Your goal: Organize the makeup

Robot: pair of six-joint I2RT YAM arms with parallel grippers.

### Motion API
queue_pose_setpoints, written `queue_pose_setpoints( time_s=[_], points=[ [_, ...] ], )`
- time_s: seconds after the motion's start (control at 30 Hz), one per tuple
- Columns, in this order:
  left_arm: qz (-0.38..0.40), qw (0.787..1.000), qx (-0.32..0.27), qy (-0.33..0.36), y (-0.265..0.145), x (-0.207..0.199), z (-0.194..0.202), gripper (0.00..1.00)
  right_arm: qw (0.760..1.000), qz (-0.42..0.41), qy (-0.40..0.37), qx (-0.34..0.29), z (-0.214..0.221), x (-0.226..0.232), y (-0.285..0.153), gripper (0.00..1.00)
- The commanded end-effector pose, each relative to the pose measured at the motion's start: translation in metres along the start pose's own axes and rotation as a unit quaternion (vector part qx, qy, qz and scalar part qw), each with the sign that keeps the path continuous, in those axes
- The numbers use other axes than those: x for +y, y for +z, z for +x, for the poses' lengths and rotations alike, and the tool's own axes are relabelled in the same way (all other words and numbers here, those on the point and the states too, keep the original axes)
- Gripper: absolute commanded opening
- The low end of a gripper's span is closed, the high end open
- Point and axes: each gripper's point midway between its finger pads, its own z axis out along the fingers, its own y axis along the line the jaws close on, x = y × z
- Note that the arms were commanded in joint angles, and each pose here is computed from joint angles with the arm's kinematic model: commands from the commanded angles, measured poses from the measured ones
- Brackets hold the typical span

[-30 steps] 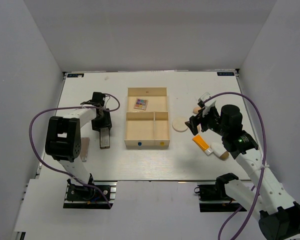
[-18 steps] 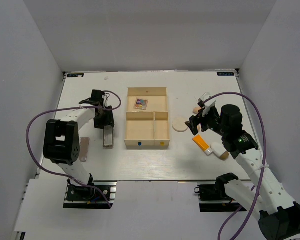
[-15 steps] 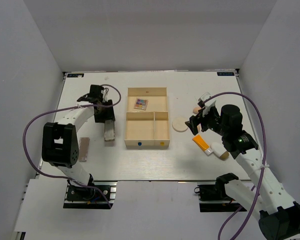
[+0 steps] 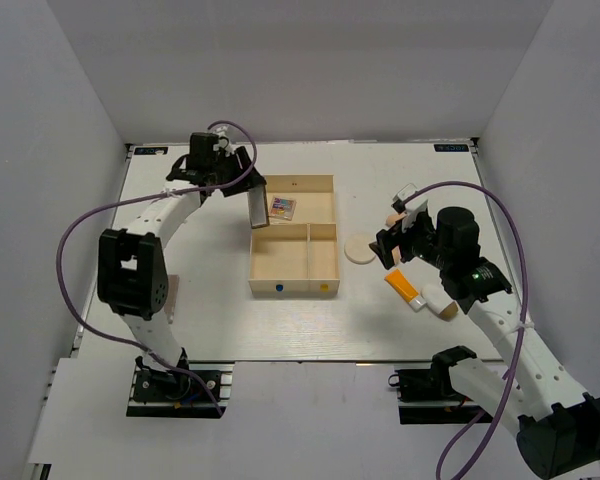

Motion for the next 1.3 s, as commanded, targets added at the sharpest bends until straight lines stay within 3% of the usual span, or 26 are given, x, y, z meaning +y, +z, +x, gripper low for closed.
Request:
queue_pose_setpoints(
  time_s=[0.0,0.3,0.6,0.7,0.77,0.87,1.13,1.2,1.27],
  points=[
    [0.08,0.996,-0.035,-0.022,0.014,-0.042,-0.022,0.23,1.0,0.007,-0.011,-0.02,-0.012,-0.004,0.002,0.89],
    [0.073,0.993,-0.089,-0.034,0.043,-0.062,-0.052,0.29,1.0,0.005,-0.013,-0.021,-0.012,-0.003,0.002,0.89],
    [0.014,0.994,-0.091,-0.062,0.076,-0.038,-0.044,0.31,1.0,0.001,-0.016,-0.021,-0.012,-0.001,0.003,0.89],
    [0.004,0.995,-0.08,-0.064,0.088,-0.034,-0.034,0.38,1.0,0.0,-0.017,-0.021,-0.012,0.0,0.003,0.89],
    [-0.004,0.996,-0.072,-0.061,0.093,-0.028,-0.028,0.57,1.0,-0.001,-0.018,-0.021,-0.012,0.0,0.003,0.89],
    [-0.016,0.996,-0.063,-0.054,0.097,-0.025,-0.02,0.75,1.0,0.0,-0.018,-0.022,-0.013,0.0,0.003,0.89],
    [-0.017,0.996,-0.081,-0.011,0.062,-0.045,-0.034,0.83,1.0,0.001,-0.019,-0.022,-0.012,0.0,0.002,0.89],
    [-0.044,0.997,-0.067,-0.003,0.051,-0.032,-0.02,0.83,1.0,0.0,-0.02,-0.023,-0.013,0.001,0.001,0.89],
    [-0.089,0.992,-0.092,0.001,0.022,-0.011,-0.029,0.83,0.999,-0.004,-0.02,-0.027,-0.015,0.003,-0.001,0.89]
  ],
)
